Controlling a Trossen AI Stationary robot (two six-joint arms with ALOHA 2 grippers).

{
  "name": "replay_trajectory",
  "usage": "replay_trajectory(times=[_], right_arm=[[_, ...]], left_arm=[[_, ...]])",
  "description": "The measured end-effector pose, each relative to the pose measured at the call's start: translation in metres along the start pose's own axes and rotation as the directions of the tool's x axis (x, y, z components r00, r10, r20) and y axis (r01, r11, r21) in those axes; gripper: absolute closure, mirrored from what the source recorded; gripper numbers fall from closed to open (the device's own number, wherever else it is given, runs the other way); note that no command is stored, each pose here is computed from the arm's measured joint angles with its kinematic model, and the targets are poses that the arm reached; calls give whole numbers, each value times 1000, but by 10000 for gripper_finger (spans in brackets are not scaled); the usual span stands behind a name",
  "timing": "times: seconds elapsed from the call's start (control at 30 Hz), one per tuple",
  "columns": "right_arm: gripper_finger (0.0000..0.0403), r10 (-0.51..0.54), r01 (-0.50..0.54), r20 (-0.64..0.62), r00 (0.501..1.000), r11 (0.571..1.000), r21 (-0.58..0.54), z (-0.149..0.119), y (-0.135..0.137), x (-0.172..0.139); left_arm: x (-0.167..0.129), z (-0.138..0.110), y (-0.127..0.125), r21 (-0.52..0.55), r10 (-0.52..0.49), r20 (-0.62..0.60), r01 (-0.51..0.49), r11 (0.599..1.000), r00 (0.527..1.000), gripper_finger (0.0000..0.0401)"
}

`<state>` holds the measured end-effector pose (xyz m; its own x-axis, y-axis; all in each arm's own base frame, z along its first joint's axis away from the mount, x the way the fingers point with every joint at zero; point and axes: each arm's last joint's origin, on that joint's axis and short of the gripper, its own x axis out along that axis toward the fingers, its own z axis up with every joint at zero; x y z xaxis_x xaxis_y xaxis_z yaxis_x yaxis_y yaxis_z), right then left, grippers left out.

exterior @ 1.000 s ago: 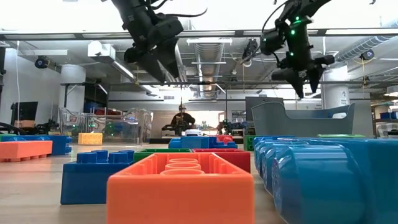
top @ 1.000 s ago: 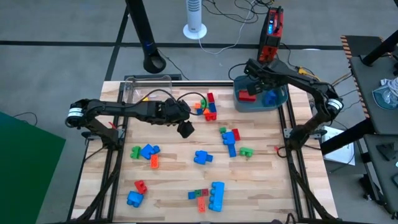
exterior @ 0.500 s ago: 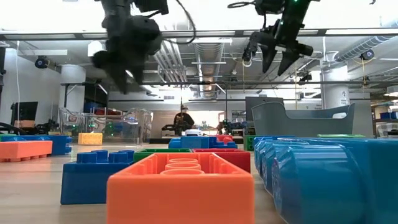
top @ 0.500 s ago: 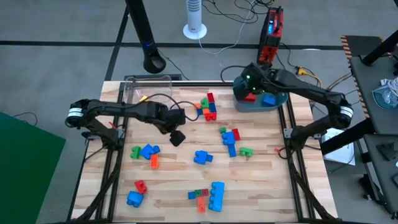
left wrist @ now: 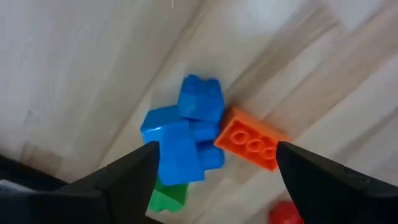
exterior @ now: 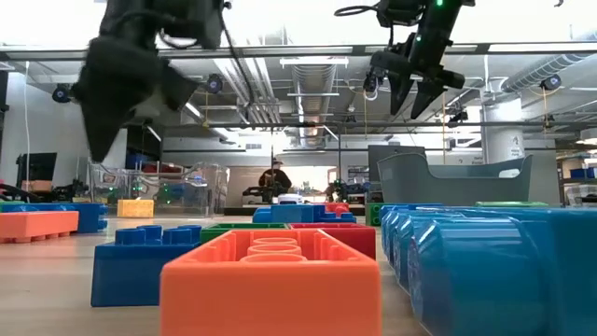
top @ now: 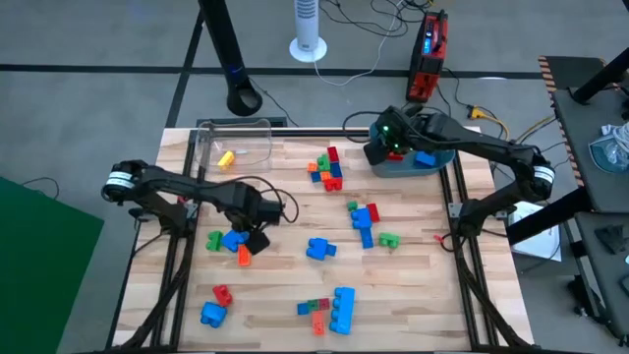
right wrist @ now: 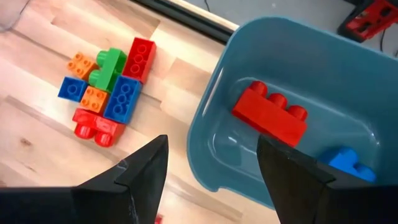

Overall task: Sort blocks by size
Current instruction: Put the small blue game piece into the transparent bin

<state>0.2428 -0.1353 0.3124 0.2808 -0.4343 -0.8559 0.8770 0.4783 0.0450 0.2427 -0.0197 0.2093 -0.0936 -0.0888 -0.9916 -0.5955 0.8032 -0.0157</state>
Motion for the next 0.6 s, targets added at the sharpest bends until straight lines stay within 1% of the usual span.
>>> replay_trajectory(times=[0.13, 0.27, 0.37, 0.5, 0.6], right_arm=[[170, 4, -4, -6, 1000, 1000, -4, -2, 1, 1], [170, 10, -10, -10, 1000, 1000, 5, -2, 2, 1], [170, 21, -21, -14, 1000, 1000, 7, -2, 2, 1], [170, 25, -25, -12, 1000, 1000, 9, -2, 2, 1], [170, 27, -27, -11, 1000, 999, 19, -2, 2, 1]], left_arm=[[18, -3, 5, 81, 8, -9, -7, 997, 1000, 94], [31, -1, 5, 156, -9, 35, 3, 988, 999, 94], [37, 0, 7, 176, 5, 69, -17, 984, 998, 94], [49, -4, 12, 184, 26, 48, -35, 982, 998, 94], [56, -5, 14, 186, 19, 57, -29, 982, 998, 94]])
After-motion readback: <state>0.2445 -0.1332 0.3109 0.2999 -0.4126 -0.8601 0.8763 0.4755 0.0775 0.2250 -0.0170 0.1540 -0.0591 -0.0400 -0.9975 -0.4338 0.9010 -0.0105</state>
